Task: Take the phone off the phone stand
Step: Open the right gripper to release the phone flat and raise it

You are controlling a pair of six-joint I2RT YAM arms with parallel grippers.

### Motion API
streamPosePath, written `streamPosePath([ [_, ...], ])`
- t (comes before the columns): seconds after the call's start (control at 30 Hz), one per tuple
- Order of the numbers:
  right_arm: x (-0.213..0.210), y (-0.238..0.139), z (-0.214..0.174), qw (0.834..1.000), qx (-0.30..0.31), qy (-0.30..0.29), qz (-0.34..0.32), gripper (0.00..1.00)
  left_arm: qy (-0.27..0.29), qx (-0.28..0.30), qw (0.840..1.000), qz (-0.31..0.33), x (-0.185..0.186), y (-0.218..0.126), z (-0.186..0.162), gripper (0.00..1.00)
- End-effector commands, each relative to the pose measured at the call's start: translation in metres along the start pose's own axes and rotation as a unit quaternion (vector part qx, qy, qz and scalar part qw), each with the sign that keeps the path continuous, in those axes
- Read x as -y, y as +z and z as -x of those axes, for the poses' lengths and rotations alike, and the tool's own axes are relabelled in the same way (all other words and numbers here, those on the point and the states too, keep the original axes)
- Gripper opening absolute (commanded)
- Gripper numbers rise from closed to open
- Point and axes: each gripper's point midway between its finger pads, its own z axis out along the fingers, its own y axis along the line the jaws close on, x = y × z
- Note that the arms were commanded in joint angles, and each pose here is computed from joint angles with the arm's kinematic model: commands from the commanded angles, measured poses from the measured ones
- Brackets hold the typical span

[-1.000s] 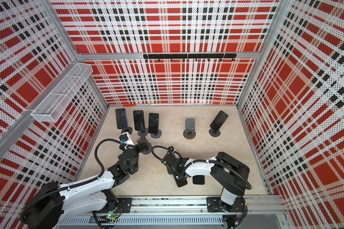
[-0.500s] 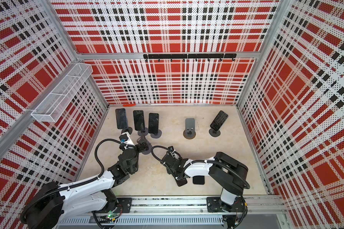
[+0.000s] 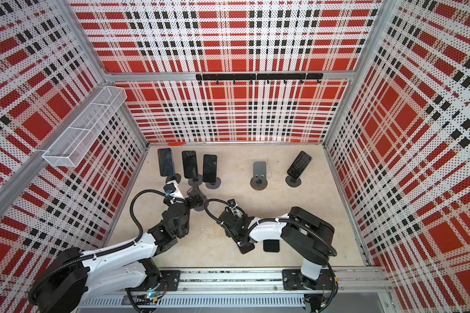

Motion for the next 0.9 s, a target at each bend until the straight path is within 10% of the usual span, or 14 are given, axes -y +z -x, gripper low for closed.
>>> streamPosePath([
  [0.0, 0.006, 0.012, -0.043, 0.997, -0.073, -0.011, -0.005, 0.71, 0.002, -0.002, 1.0, 0.003, -0.002, 0.001, -0.003, 0.98],
  [0.87, -0.006, 0.014, -0.053, 0.993, -0.114, -0.036, 0.014, 0.79, 0.005, -0.005, 1.0, 0.002, -0.001, 0.003, -0.005, 0.98],
])
